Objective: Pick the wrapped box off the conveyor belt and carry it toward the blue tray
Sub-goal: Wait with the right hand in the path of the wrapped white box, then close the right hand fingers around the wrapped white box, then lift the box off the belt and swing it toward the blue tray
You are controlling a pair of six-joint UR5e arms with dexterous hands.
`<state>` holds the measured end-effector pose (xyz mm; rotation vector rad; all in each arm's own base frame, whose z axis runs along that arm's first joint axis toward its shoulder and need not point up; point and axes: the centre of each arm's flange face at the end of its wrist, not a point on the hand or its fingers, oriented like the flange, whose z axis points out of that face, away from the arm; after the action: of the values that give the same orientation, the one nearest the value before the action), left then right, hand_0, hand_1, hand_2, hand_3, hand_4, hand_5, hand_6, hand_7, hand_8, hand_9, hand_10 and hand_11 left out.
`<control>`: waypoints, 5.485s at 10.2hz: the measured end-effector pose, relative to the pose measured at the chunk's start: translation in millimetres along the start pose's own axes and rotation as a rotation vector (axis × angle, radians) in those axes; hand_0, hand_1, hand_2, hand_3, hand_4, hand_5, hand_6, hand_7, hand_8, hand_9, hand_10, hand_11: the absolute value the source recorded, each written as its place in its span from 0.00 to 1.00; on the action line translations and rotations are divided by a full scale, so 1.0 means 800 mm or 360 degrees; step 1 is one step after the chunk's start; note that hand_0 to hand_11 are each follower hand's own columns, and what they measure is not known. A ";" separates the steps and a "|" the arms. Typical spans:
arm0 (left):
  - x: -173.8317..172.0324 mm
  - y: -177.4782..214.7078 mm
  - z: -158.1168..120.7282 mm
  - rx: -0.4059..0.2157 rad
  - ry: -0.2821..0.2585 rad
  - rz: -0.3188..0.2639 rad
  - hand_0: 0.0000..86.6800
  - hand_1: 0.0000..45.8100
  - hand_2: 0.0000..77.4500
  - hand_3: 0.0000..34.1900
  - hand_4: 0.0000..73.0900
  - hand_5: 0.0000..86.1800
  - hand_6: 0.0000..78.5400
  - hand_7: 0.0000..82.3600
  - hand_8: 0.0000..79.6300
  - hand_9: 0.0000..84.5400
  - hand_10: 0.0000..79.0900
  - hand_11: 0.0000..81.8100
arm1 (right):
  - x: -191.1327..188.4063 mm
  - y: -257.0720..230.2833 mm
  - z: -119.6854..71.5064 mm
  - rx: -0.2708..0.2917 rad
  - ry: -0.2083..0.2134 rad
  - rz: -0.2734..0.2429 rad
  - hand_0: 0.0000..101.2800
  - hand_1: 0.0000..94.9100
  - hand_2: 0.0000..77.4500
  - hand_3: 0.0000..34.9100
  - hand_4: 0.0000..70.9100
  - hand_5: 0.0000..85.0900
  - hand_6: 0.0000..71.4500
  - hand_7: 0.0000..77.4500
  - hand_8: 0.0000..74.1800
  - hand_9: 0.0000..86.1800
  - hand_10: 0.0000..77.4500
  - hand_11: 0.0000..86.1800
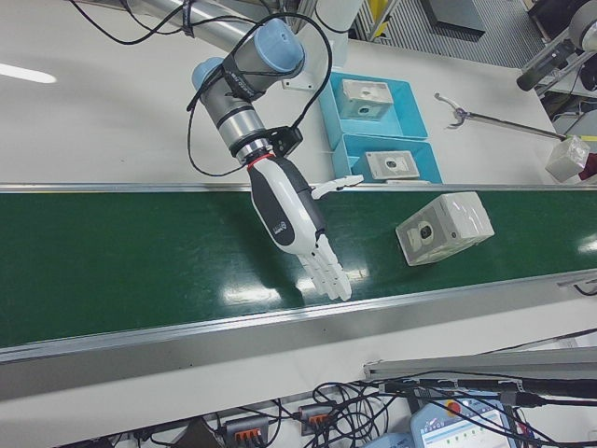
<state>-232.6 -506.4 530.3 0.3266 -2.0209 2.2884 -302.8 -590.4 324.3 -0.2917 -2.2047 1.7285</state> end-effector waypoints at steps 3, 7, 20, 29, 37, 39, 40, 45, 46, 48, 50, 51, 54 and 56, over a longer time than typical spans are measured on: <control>0.000 0.000 0.000 0.0000 0.0000 0.0000 0.00 0.00 0.01 0.00 0.00 0.01 0.00 0.00 0.00 0.00 0.00 0.00 | 0.000 0.000 0.000 -0.0001 0.0000 0.0000 0.45 0.14 0.13 0.00 0.02 0.01 0.00 0.00 0.02 0.02 0.01 0.03; 0.000 0.000 0.000 0.0000 0.0000 0.0000 0.00 0.00 0.01 0.00 0.00 0.01 0.00 0.01 0.00 0.00 0.00 0.00 | 0.001 0.000 0.000 0.0000 0.0002 -0.0001 0.45 0.14 0.14 0.00 0.02 0.01 0.00 0.00 0.04 0.02 0.01 0.03; 0.000 0.000 0.000 0.0000 0.0000 0.0000 0.00 0.00 0.01 0.00 0.00 0.01 0.00 0.01 0.00 0.00 0.00 0.00 | 0.011 0.002 0.002 0.0000 0.0019 -0.0009 0.45 0.14 0.14 0.00 0.02 0.01 0.00 0.00 0.04 0.02 0.01 0.04; 0.000 0.000 0.000 0.0000 0.0000 0.0000 0.00 0.00 0.01 0.00 0.00 0.01 0.00 0.00 0.00 0.00 0.00 0.00 | 0.012 0.003 0.003 -0.0002 0.0021 -0.0004 0.45 0.14 0.15 0.00 0.03 0.01 0.00 0.00 0.06 0.02 0.01 0.04; 0.000 0.000 0.000 0.0000 0.0000 0.0000 0.00 0.00 0.01 0.00 0.00 0.01 0.00 0.01 0.00 0.00 0.00 0.00 | 0.013 0.007 0.005 -0.0026 -0.0013 0.0018 0.43 0.10 0.23 0.00 0.17 0.47 0.27 0.25 0.36 0.21 0.25 0.30; 0.000 0.000 0.000 0.0000 0.0000 0.0000 0.00 0.00 0.01 0.00 0.00 0.01 0.00 0.00 0.00 0.00 0.00 0.00 | 0.018 0.015 0.010 -0.0084 -0.0017 0.0035 0.42 0.03 0.27 0.00 0.22 0.54 0.40 0.41 0.51 0.38 0.27 0.37; 0.000 0.000 0.000 0.0000 0.0000 0.0000 0.00 0.00 0.01 0.00 0.00 0.01 0.00 0.00 0.00 0.00 0.00 0.00 | 0.020 0.022 0.014 -0.0121 -0.0019 0.0046 0.44 0.03 0.25 0.00 0.24 0.64 0.51 0.54 0.65 0.52 0.33 0.43; 0.000 0.000 0.000 0.0000 0.0000 0.0000 0.00 0.00 0.01 0.00 0.00 0.01 0.00 0.00 0.00 0.00 0.00 0.00 | 0.064 0.113 0.013 -0.0375 0.0007 0.0157 0.42 0.01 0.32 0.00 0.25 0.83 0.61 0.79 0.83 0.80 0.44 0.55; 0.000 0.000 0.000 0.0000 0.0000 0.0000 0.00 0.00 0.01 0.00 0.00 0.01 0.00 0.00 0.00 0.00 0.01 0.00 | 0.080 0.139 0.005 -0.0429 0.0003 0.0195 0.42 0.01 0.32 0.00 0.25 0.83 0.63 0.87 0.90 0.84 0.46 0.57; 0.000 0.000 0.000 0.0000 0.0000 0.0000 0.00 0.00 0.01 0.00 0.00 0.01 0.00 0.00 0.00 0.00 0.00 0.00 | 0.113 0.185 -0.021 -0.0516 -0.0007 0.0259 0.42 0.01 0.32 0.00 0.25 0.83 0.67 0.91 0.92 0.85 0.43 0.57; 0.000 0.000 0.000 0.0000 0.0000 0.0000 0.00 0.00 0.01 0.00 0.00 0.01 0.00 0.00 0.00 0.00 0.00 0.00 | 0.150 0.221 -0.050 -0.0574 0.0007 0.0291 0.42 0.01 0.32 0.00 0.25 0.83 0.67 0.90 0.92 0.85 0.41 0.54; 0.000 0.000 0.000 0.0000 0.0000 0.0000 0.00 0.00 0.01 0.00 0.00 0.01 0.00 0.01 0.00 0.00 0.00 0.00 | 0.169 0.235 -0.064 -0.0593 0.0019 0.0304 0.42 0.01 0.32 0.00 0.25 0.80 0.67 0.90 0.90 0.85 0.42 0.54; 0.000 0.000 0.000 0.0000 0.0000 0.0000 0.00 0.00 0.01 0.00 0.00 0.01 0.00 0.00 0.00 0.00 0.00 0.00 | 0.231 0.268 -0.097 -0.0626 0.0101 0.0314 0.43 0.00 0.32 0.00 0.25 0.81 0.68 0.90 0.90 0.85 0.42 0.53; 0.000 0.000 0.000 0.0000 0.0000 0.0000 0.00 0.00 0.01 0.00 0.00 0.01 0.00 0.00 0.00 0.00 0.00 0.00 | 0.274 0.284 -0.121 -0.0641 0.0157 0.0335 0.44 0.00 0.32 0.00 0.26 0.82 0.68 0.94 0.82 0.91 0.37 0.48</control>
<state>-232.6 -506.4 530.3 0.3266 -2.0209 2.2884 -478.4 -370.1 152.4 -0.7105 -2.5073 1.3122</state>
